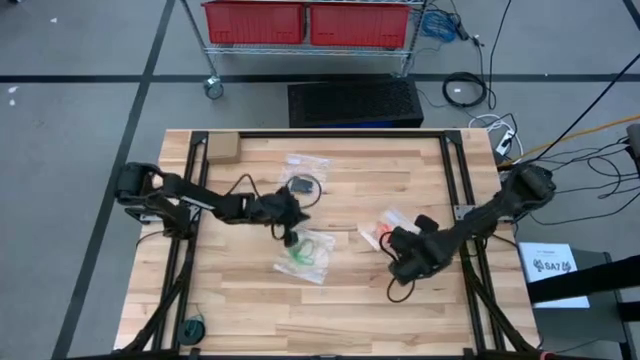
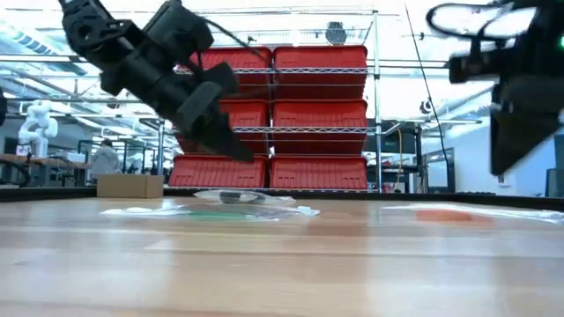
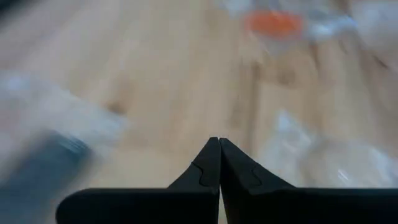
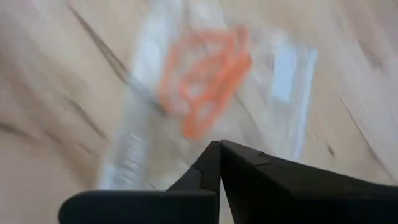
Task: Sort rubber bands
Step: Move all the transparent zip bags and align them to the center of the table
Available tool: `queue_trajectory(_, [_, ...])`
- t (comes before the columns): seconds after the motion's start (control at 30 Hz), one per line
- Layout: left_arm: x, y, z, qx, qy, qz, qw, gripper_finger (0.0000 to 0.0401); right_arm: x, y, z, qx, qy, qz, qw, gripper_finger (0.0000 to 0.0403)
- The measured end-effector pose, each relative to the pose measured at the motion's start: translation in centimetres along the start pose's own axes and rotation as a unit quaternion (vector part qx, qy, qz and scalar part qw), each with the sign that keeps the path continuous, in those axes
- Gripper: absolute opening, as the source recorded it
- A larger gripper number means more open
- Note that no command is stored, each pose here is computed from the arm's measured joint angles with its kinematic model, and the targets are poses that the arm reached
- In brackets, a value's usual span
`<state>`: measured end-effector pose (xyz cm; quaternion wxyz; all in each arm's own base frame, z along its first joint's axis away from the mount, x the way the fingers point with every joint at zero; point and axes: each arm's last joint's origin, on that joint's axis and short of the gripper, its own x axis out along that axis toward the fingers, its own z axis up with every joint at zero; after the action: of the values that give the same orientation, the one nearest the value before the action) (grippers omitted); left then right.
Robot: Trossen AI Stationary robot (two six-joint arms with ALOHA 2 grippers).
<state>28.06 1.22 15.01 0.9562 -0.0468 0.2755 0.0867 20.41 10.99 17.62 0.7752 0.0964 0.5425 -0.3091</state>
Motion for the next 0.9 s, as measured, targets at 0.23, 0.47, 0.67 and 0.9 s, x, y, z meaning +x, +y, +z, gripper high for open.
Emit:
queue_trajectory(0.23, [0.0,5.9,1.9,-0.029,0.007,0.116,0.993,0.0002,-0.5,0.4,2.0,0.028,-0.086,0.049,0.995,0.0])
queue_trajectory(0.47, [0.5,11.2,1.9,-0.079,0.023,0.118,0.99,0.0002,2.2,-0.6,4.9,0.096,-0.095,-0.002,0.991,0.0])
queue_trajectory(0.67, [2.3,12.8,0.4,-0.094,0.062,0.084,0.99,0.0002,6.1,-1.3,6.4,0.187,-0.066,-0.053,0.979,0.0])
queue_trajectory(0.9, [3.9,12.9,-1.0,-0.102,0.101,0.075,0.987,0.0002,9.9,-0.3,6.9,0.199,-0.041,-0.058,0.978,0.0])
